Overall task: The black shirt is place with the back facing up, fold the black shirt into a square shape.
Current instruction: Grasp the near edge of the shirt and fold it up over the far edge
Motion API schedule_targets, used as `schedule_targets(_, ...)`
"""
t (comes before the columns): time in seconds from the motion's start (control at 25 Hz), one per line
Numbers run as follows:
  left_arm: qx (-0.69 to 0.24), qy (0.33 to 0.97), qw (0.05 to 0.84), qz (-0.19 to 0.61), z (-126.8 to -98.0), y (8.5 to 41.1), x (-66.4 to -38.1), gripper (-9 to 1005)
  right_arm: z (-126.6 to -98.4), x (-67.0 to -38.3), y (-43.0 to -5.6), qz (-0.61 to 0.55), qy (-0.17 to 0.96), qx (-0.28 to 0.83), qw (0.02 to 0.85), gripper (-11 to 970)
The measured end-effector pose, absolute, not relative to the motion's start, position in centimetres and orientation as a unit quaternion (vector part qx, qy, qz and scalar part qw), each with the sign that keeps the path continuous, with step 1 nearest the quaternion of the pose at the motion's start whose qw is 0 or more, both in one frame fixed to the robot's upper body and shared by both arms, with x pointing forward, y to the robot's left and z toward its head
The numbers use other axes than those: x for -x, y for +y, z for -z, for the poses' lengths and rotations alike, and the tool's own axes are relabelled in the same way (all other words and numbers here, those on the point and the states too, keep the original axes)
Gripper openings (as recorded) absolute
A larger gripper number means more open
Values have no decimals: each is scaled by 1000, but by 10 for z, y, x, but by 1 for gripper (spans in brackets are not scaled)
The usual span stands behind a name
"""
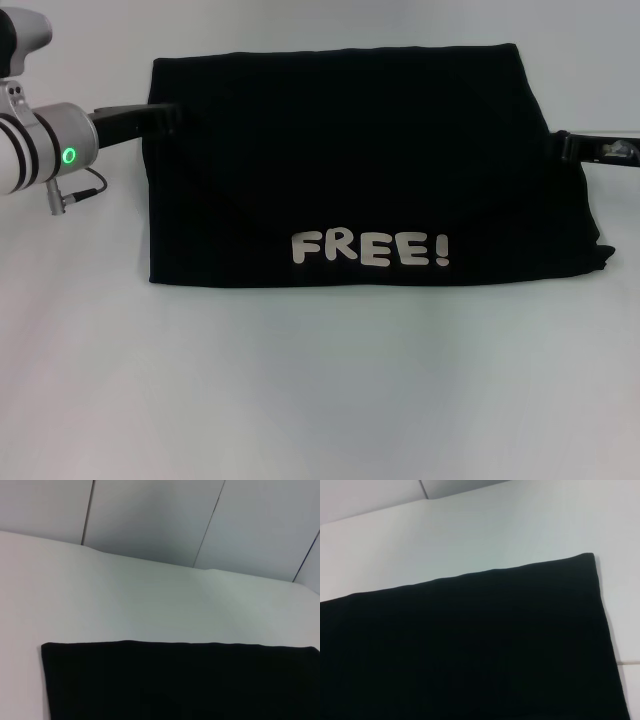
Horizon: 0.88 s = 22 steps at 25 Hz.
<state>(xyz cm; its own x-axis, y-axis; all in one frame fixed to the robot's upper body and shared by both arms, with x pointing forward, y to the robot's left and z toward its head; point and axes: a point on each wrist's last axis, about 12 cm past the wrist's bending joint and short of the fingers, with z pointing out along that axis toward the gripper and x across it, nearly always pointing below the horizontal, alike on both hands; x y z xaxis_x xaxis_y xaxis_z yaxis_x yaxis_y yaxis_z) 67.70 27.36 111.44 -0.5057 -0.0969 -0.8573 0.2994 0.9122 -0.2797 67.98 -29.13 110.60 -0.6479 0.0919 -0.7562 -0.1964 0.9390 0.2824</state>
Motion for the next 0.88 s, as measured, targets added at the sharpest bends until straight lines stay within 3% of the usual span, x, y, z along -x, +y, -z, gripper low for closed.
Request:
schedule_targets(0.32,-62,846,492,193,-1111,272,-677,21,-1101,-678,-288,-166,892,28,420,73)
schedule_targets(0.56,-61,848,495,181,-1110,274,-677,186,-1104,-678,-287,-169,890,42,421,73)
schedule_targets(0.88,-48,844,506,173,-1118,284,-679,474,-1117,-682,-292,-171,882,50,436,343)
